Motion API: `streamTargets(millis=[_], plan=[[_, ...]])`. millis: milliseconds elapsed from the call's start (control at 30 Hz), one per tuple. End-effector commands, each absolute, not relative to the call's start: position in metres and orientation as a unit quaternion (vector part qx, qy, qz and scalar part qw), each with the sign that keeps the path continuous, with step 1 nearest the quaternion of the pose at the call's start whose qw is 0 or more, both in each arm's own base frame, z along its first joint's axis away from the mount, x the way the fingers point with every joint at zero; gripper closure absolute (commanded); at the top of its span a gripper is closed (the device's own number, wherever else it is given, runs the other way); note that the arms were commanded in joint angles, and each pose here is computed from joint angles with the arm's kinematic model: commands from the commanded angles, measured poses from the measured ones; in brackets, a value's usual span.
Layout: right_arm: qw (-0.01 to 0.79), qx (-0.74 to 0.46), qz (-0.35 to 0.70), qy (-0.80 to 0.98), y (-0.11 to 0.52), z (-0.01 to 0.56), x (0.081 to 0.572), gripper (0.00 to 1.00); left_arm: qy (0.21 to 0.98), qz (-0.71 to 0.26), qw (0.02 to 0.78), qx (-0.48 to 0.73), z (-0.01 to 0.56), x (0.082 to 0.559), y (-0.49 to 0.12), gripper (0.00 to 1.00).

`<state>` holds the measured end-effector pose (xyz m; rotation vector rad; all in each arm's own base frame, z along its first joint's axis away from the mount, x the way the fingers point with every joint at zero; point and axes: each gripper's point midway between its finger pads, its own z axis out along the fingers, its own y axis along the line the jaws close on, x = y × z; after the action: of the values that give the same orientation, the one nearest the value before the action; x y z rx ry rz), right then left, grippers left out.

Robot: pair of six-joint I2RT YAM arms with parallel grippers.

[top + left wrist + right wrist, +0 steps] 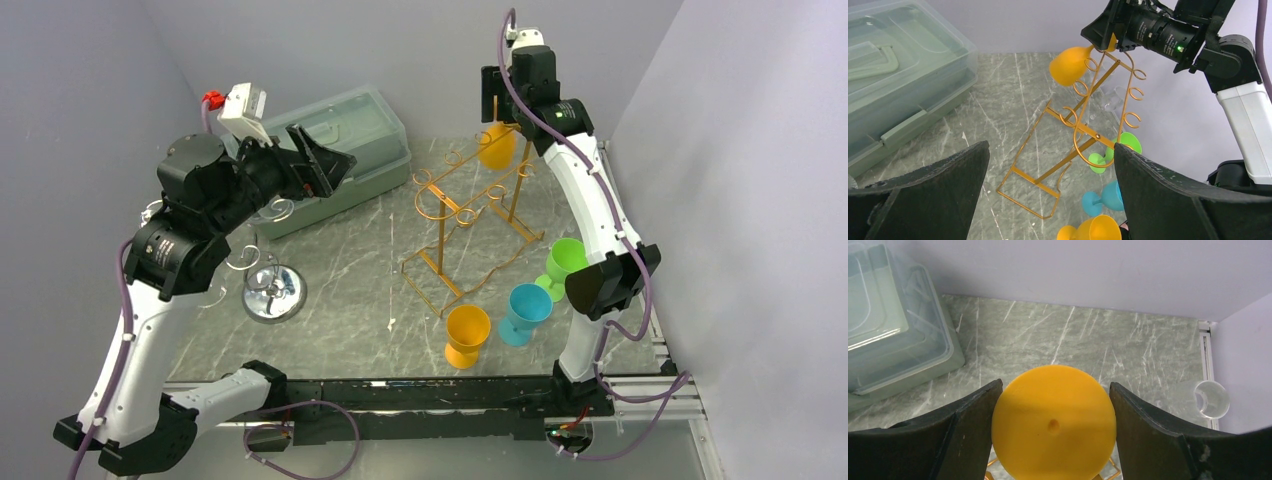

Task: Take the wine glass off the wine glass rack

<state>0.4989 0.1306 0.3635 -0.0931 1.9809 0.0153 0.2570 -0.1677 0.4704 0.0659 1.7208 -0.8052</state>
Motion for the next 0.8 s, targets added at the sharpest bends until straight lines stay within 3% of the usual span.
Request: streamTargets(millis=[0,400,767], plan=[[0.603,-0.025,0.012,0.797,0.127,0.41,0.503,0.44,0.712,-0.357,0.604,0.04,0.492,0.255,-0.169,0.01],[0.628,-0.027,0.045,0.776,0.139,0.421,0.511,0.45,0.71,-0.363,0.602,0.039,0.492,0.257,-0.172,0.01],[0.678,-0.015,0.129,0.724,0.155,0.474,0.493,0.46,0.702,-0.37,0.608,0.039,0.499,0.266,-0.178,0.04]])
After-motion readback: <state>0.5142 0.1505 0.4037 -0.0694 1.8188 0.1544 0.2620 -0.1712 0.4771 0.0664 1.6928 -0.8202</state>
